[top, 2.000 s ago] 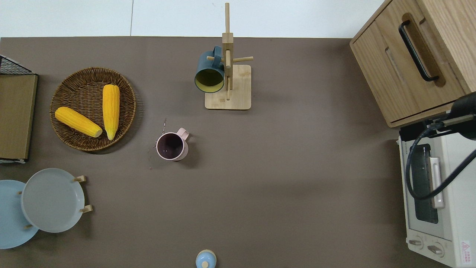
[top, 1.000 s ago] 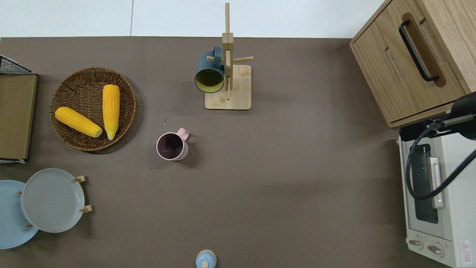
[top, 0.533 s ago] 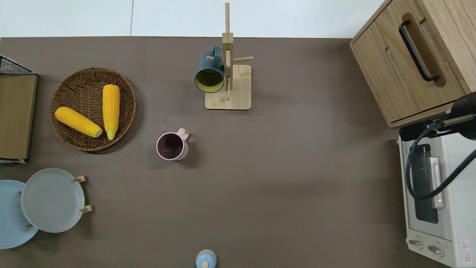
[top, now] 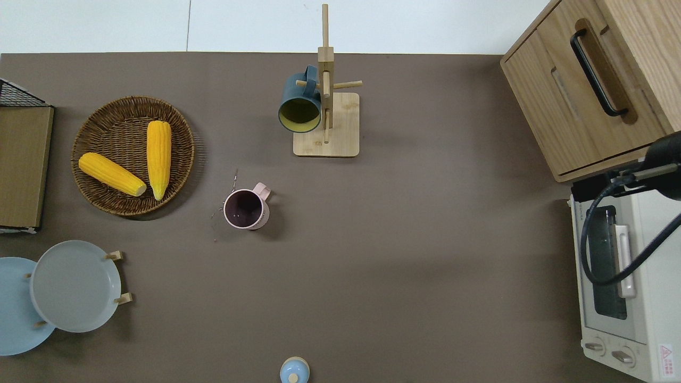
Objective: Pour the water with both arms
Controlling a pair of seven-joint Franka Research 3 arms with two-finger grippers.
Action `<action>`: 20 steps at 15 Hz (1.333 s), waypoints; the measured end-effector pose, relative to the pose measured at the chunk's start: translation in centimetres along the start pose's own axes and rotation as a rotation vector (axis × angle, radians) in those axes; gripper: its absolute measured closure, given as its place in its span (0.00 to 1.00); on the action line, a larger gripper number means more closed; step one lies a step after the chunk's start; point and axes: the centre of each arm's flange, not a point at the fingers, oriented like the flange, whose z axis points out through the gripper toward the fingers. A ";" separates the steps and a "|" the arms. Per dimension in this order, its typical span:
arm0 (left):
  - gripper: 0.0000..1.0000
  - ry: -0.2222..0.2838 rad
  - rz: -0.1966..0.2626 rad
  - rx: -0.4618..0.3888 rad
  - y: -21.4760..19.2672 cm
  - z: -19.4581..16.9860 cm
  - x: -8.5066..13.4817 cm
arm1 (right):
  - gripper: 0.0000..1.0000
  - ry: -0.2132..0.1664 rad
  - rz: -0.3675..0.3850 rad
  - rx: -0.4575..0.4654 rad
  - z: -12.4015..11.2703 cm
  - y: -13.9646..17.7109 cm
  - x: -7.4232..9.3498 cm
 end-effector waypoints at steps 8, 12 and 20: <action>0.00 -0.205 -0.008 0.007 2.3 -5.8 2.2 | 0.01 0.000 0.000 0.000 0.0 0.0 0.0; 0.00 -0.287 0.024 0.036 4.5 -10.3 2.7 | 0.01 0.000 0.000 0.000 0.0 0.0 0.0; 0.00 -0.451 0.020 0.016 15.0 -13.8 3.4 | 0.01 0.000 0.000 0.000 0.0 0.0 0.0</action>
